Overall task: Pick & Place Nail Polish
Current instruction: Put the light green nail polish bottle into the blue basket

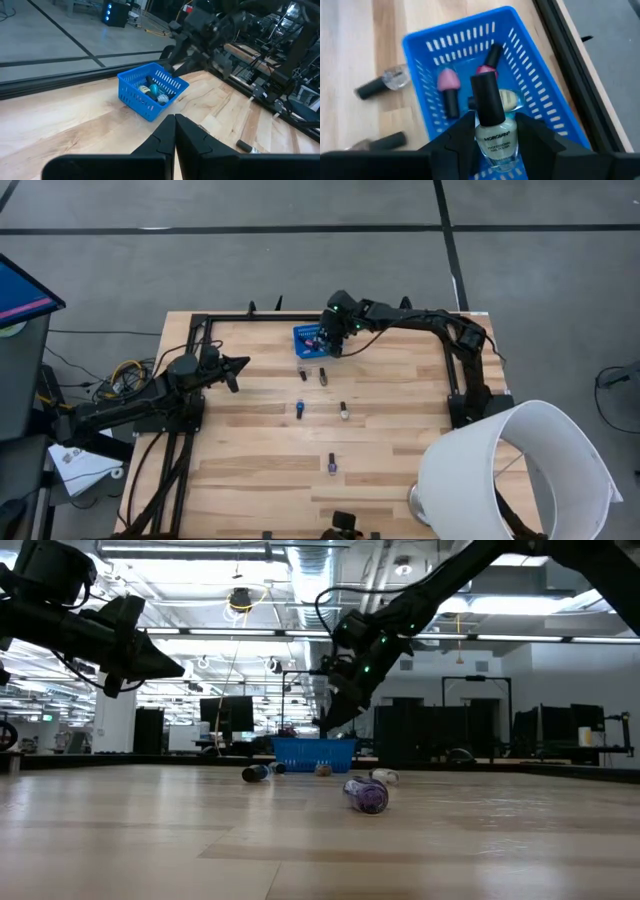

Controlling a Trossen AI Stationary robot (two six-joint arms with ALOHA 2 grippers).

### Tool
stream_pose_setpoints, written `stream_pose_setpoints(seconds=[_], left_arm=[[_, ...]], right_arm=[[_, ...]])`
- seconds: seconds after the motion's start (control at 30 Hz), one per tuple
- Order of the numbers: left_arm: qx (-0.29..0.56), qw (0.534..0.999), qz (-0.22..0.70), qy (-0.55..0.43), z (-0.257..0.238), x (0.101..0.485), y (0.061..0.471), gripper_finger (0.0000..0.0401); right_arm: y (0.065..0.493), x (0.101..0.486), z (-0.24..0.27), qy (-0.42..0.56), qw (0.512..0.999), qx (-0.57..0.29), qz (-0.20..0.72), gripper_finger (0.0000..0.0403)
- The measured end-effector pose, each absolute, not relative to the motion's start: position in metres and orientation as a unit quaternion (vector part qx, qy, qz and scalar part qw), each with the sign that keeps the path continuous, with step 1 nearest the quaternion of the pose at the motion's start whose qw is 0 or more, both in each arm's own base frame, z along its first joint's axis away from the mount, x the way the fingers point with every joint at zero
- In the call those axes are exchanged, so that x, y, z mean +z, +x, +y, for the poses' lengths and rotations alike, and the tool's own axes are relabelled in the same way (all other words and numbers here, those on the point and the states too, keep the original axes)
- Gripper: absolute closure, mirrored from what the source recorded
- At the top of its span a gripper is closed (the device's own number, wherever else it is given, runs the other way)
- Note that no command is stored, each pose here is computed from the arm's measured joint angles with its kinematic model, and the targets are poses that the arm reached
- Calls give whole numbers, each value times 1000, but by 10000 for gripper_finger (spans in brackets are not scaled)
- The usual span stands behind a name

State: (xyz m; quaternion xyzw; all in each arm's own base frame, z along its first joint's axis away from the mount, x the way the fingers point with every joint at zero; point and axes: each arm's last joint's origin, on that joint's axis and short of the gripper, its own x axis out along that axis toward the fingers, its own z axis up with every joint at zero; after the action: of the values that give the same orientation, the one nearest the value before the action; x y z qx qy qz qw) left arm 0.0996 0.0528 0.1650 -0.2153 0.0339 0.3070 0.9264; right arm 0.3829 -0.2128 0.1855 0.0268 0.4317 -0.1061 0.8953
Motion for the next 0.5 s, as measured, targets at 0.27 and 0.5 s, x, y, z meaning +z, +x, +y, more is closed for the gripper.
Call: stream_pose_setpoints(seconds=[0.27,0.5], left_arm=[[307,926,34,-216,53,165,100,400],[307,926,34,-216,53,165,100,400]], right_arm=[[386,170,-208,38,885,-99,454,276],[386,172,-209,38,887,-99,450,259]])
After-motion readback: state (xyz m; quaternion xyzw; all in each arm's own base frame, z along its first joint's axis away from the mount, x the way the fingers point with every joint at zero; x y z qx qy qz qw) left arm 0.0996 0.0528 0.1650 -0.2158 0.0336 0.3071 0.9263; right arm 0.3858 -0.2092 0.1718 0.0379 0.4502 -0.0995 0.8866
